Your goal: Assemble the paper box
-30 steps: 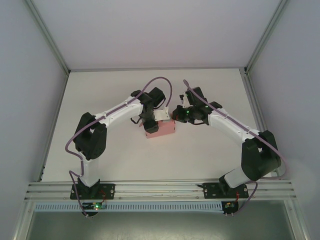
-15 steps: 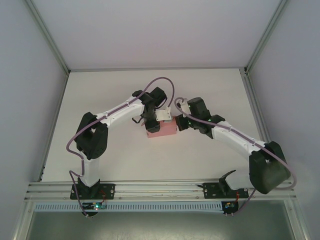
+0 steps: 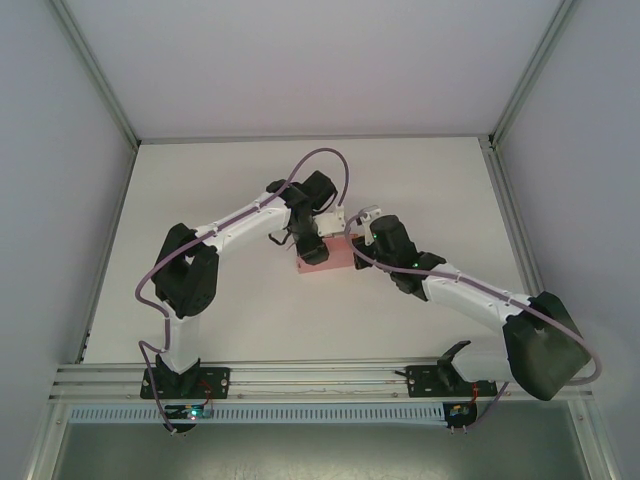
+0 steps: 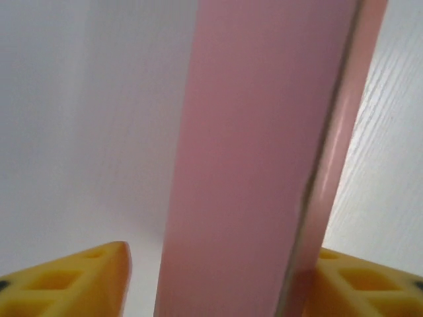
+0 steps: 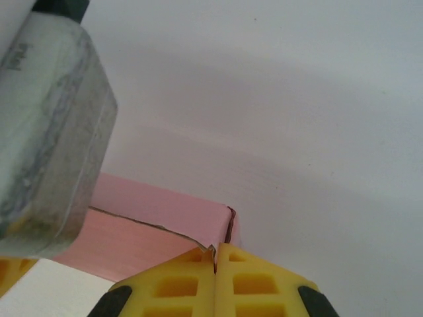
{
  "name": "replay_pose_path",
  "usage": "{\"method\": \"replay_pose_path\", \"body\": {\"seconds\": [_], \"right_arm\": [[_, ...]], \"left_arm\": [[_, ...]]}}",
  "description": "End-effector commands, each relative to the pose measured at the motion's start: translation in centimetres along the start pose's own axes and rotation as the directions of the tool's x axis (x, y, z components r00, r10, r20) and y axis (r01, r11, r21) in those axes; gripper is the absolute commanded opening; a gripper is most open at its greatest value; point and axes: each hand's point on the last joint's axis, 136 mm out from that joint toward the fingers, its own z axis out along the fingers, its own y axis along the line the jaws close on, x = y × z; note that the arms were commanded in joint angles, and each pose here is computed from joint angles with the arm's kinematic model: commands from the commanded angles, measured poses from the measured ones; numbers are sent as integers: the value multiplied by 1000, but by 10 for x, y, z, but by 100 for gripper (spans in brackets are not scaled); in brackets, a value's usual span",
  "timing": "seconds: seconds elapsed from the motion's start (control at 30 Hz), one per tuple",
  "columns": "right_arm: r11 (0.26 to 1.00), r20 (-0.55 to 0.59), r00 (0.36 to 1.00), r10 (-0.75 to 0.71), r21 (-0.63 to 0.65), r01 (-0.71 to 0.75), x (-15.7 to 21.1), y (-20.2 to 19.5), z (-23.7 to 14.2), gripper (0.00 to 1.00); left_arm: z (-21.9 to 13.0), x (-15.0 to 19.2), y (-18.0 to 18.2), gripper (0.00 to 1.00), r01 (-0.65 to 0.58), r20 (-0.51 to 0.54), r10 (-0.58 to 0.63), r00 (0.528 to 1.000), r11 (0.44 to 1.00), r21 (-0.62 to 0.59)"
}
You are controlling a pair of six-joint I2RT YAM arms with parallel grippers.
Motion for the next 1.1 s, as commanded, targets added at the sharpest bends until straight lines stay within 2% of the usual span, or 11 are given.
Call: {"method": "replay_pose_path", "body": {"seconds": [0.0, 0.2, 0.4, 0.53, 0.73, 0.97, 1.07], "right_arm": [[997, -13, 1000, 26, 73, -25, 7, -10, -8, 0], [990, -31, 999, 10, 143, -6, 7, -11, -13, 0], [984, -38, 998, 44, 172, -36, 8, -10, -11, 0], [977, -69, 996, 47, 212, -31, 11, -15, -9, 0], [982, -87, 996, 33, 186, -16, 10, -6, -7, 0], [982, -96, 995, 11, 189, 7, 11, -4, -6, 0], [977, -96, 995, -4, 210, 24, 12, -6, -7, 0]], "left_arm": [[-26, -23, 12, 100, 43, 128, -35, 991, 997, -59], [-59, -26, 20, 100, 154, 187, -127, 974, 978, -140], [-71, 3, 17, 99, 328, 170, -298, 939, 925, -193], [-71, 25, 3, 77, 389, 150, -364, 919, 899, -202], [-64, 33, -5, 66, 405, 157, -379, 912, 893, -195], [-48, 21, 6, 21, 466, 125, -449, 885, 864, -190], [-45, 23, 5, 14, 493, 113, -480, 870, 851, -181]]}}
